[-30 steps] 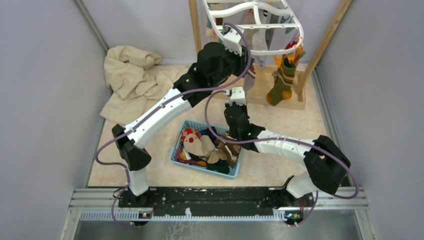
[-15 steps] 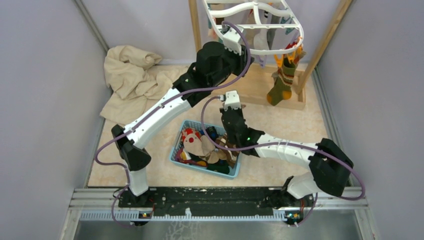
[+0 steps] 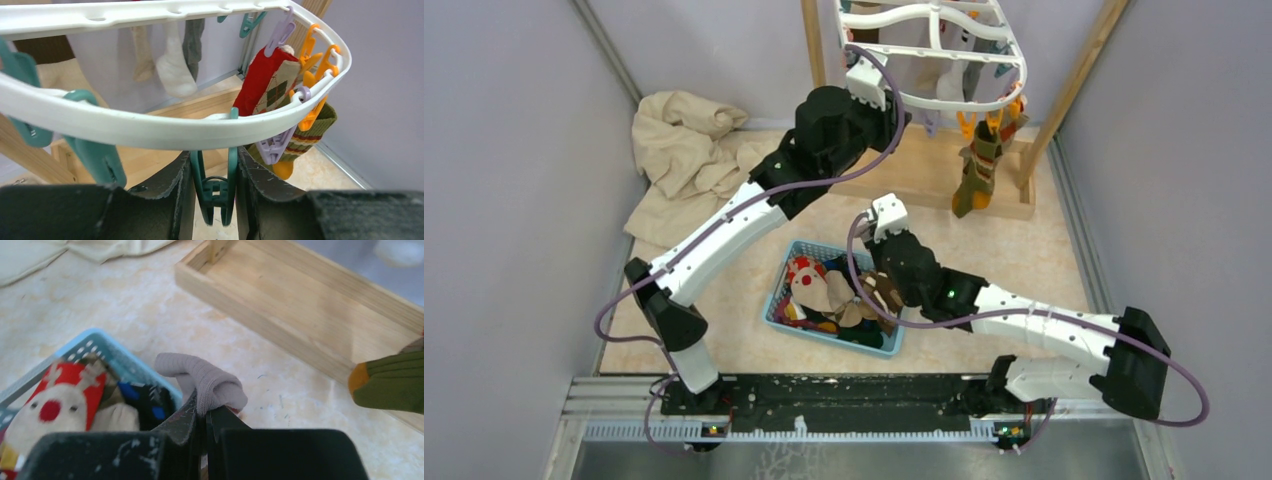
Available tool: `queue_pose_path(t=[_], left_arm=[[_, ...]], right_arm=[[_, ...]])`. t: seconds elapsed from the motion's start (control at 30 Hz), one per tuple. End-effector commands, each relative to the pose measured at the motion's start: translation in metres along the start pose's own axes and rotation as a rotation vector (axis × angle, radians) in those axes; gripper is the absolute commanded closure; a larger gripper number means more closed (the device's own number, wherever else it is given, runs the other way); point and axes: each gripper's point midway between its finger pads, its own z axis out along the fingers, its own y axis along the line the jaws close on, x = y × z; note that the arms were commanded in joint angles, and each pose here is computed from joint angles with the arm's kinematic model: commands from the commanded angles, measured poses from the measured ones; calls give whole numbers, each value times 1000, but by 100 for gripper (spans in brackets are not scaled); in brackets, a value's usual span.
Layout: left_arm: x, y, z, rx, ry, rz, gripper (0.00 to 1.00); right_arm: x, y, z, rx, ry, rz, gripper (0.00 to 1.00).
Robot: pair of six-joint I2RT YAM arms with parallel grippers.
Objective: Remove the socks clipped to the hanger
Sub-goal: Remove the sock from the hanger, then place the sock in the bin.
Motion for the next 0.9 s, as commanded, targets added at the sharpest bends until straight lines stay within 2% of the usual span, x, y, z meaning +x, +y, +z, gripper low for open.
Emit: queue_pose_path(t=[0.0, 0.17, 0.5, 0.87], left_arm=[[-18, 12, -15, -33, -40, 8, 63], [-18, 30, -21, -71, -41, 7, 63], [-17, 79, -30, -133, -42, -21, 62], [-32, 115, -36, -171, -69, -38, 62]], right_arm=[[-15, 36, -27, -219, 13, 33, 100], [-13, 61, -50, -358, 36, 28, 100], [-6, 83, -77, -478, 66, 38, 100], [56, 96, -57, -428, 201, 9, 100]])
